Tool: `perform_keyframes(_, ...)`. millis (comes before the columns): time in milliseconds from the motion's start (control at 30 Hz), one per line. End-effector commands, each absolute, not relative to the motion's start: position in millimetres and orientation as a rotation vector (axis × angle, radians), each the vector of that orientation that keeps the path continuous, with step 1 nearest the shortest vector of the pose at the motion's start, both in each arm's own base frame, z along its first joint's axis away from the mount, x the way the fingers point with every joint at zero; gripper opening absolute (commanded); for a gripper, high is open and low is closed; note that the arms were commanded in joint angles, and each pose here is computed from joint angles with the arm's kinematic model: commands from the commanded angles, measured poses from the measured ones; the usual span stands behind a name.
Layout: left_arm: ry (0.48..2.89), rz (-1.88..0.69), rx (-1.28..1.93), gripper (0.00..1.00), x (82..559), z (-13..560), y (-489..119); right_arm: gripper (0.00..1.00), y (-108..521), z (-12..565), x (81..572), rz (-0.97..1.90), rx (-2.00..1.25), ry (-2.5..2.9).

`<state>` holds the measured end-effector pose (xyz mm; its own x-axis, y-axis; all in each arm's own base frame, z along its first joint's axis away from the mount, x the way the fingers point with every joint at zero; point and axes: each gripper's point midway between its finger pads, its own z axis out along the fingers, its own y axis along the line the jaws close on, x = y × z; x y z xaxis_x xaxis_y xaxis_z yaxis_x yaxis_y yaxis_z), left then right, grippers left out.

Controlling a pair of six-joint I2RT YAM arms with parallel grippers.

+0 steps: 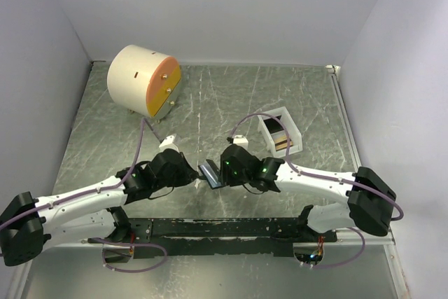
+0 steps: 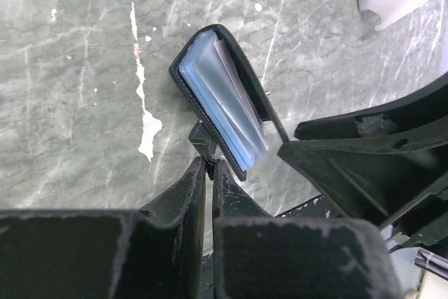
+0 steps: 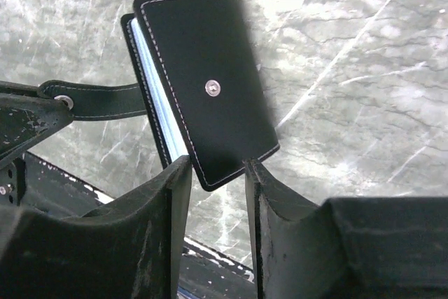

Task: Put the credit cards into the card holder
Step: Open the card holder at the center of the board.

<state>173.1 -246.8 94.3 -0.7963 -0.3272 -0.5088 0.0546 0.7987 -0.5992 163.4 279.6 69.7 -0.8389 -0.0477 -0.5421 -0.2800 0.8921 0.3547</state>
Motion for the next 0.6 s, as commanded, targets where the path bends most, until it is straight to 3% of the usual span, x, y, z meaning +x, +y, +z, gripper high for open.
perform_keyframes(0,2.368,-0.74,-0.241,0.07,175,88,-232,0.33,263,80,174,0.47,-0.21,2.472)
perform_keyframes(300,2.398,-0.677,-0.259,0.07,169,70,-218,0.05,252,77,179,0.446,-0.178,2.451)
perform_keyframes(467,2.409,-0.582,-0.272,0.07,170,68,-203,0.05,235,59,178,0.375,-0.122,2.516)
perform_keyframes(567,2.407,-0.599,-0.269,0.07,169,72,-205,0.18,231,55,177,0.35,-0.111,2.541)
